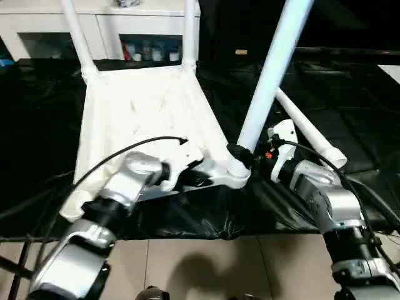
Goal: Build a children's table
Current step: Insert table leg to table base
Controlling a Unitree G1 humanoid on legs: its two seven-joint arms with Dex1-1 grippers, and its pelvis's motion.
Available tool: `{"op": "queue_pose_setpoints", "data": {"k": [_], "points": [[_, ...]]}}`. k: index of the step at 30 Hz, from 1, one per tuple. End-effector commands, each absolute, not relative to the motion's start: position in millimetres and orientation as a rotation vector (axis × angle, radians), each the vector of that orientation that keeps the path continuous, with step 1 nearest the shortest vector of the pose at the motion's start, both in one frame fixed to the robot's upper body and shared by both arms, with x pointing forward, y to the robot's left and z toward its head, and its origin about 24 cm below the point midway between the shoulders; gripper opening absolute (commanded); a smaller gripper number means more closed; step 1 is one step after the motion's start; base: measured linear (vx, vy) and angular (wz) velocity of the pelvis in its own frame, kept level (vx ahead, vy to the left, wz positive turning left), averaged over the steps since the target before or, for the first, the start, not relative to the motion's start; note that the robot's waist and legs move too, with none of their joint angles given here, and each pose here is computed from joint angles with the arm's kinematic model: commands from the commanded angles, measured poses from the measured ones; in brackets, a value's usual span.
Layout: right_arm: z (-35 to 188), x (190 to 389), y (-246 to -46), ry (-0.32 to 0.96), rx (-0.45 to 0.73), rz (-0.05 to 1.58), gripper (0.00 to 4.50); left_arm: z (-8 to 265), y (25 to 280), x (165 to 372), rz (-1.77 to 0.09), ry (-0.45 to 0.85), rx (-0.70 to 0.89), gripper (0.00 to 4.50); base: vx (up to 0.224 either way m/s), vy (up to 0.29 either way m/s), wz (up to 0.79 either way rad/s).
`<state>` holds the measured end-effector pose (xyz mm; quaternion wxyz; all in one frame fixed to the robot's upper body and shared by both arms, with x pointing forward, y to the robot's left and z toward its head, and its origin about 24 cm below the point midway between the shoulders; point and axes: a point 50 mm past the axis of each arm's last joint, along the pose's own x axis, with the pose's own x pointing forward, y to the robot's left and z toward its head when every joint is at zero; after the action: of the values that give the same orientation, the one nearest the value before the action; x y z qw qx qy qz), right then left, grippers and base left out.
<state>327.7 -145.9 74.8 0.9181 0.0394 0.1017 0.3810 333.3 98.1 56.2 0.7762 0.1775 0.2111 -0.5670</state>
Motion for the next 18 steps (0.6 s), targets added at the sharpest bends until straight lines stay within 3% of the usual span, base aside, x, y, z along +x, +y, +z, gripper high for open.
{"op": "queue_pose_setpoints", "data": {"k": [1, 8, 18], "points": [[74.9, 330.8, -150.4, 0.223, 0.052, 0.773, 1.88, 57.0, 94.7, 333.8, -1.234, 0.438, 0.369, 0.0, 0.0, 0.0, 0.0], [65.9, 334.0, -155.9, 0.269, 0.058, 0.766, 1.88, 60.5, 95.3, 334.2, -1.26, 0.392, 0.345, 0.0, 0.0, 0.0, 0.0], [42.2, 326.7, -163.4, 0.301, 0.276, 0.742, 1.87, 62.4, 97.3, 334.9, -1.28, 0.357, 0.255, 0.0, 0.0, 0.0, 0.0]]}}
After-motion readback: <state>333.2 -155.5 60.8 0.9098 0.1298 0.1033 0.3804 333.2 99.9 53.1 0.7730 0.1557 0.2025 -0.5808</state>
